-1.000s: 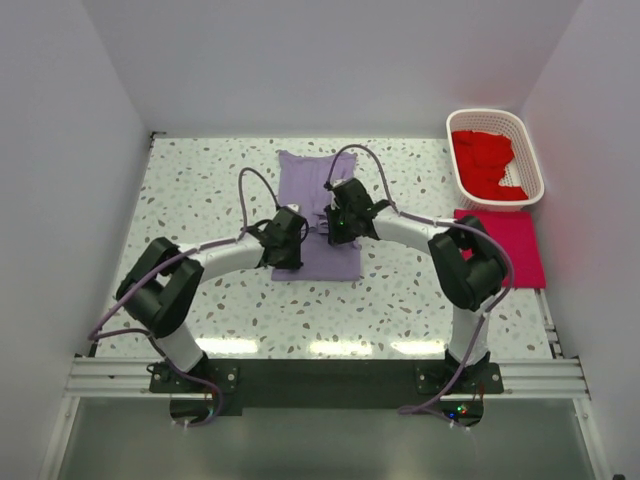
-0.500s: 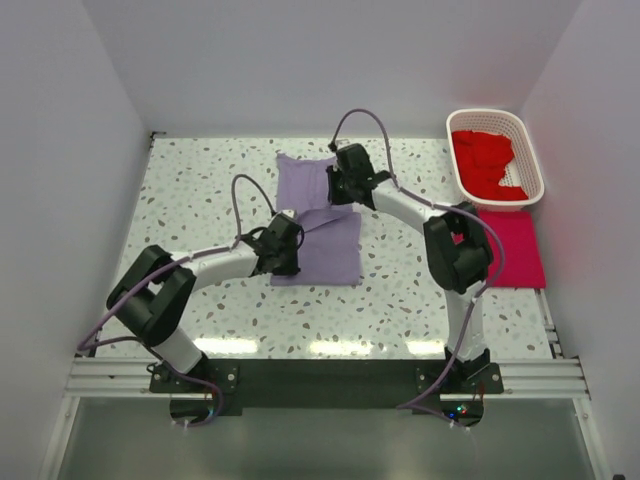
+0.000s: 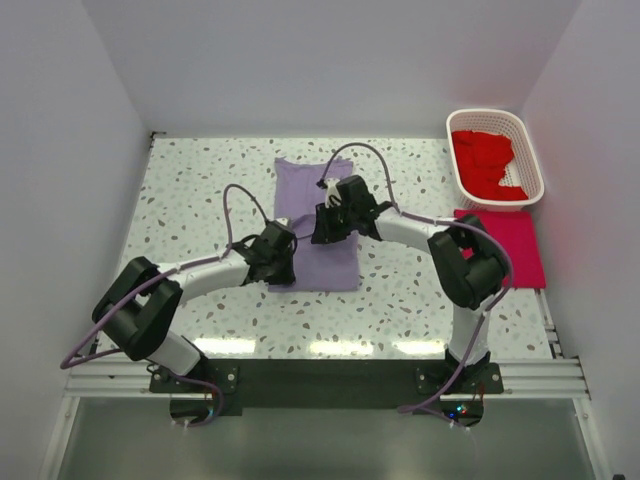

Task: Fold and stack the t-shirts
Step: Fold the tshirt

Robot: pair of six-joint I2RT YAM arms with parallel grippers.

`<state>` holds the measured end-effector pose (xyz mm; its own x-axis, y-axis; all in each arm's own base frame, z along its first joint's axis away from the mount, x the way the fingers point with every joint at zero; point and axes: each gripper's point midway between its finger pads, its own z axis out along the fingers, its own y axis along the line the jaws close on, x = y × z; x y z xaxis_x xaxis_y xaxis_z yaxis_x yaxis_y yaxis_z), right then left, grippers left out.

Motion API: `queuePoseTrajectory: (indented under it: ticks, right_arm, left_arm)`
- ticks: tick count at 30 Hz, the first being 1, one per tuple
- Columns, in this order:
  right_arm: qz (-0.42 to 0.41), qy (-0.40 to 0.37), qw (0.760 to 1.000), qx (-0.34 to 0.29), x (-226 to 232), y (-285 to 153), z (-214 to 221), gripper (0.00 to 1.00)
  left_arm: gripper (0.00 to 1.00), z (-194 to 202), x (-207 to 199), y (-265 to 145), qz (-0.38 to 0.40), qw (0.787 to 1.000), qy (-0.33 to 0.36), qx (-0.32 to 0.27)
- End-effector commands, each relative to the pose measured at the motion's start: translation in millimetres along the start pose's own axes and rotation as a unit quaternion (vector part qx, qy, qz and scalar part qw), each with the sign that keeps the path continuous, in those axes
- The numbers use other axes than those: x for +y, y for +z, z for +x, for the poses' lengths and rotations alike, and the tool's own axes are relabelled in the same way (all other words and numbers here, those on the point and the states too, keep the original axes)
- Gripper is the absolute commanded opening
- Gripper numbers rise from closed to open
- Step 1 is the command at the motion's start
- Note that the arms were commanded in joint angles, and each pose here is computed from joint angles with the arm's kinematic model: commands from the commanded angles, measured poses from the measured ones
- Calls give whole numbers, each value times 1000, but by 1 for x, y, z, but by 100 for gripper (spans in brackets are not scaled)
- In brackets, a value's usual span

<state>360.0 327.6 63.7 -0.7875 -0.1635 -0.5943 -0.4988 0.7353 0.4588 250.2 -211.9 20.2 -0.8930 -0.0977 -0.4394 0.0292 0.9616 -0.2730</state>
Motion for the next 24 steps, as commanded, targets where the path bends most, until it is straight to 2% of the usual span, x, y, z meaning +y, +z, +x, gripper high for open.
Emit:
queuePoseTrajectory:
  ticks: [1,6,13,16,18,19,20,24]
  right_arm:
    - [-75,-21,997,-23,35,7,-6,23]
    - [-67,-21,997,-26,25,32,-6,22]
    - [-10,-62,997,-43,-6,64,-32,22]
    - [16,-77,994,-78,-18,66,-67,24]
    - [32,-82,988,-124,-25,58,-115,27]
    - [38,-78,989,-116,-29,61,-110,29]
    - [40,-81,986,-139,-29,55,-134,30]
    - [52,-66,987,-137,-36,41,-151,32]
  left_arm:
    - [26,0,-5,-6,10,1000,-11,-2]
    - [26,4,-4,-3,9,1000,-12,4]
    - [26,11,0,0,5,1000,-13,15]
    - [26,14,1,-2,7,1000,-15,15]
    - [26,17,2,-3,11,1000,-17,17]
    - [26,18,3,-3,10,1000,-18,18]
    - [26,19,3,-4,11,1000,-18,18]
    - [26,11,-5,-12,32,999,-31,2]
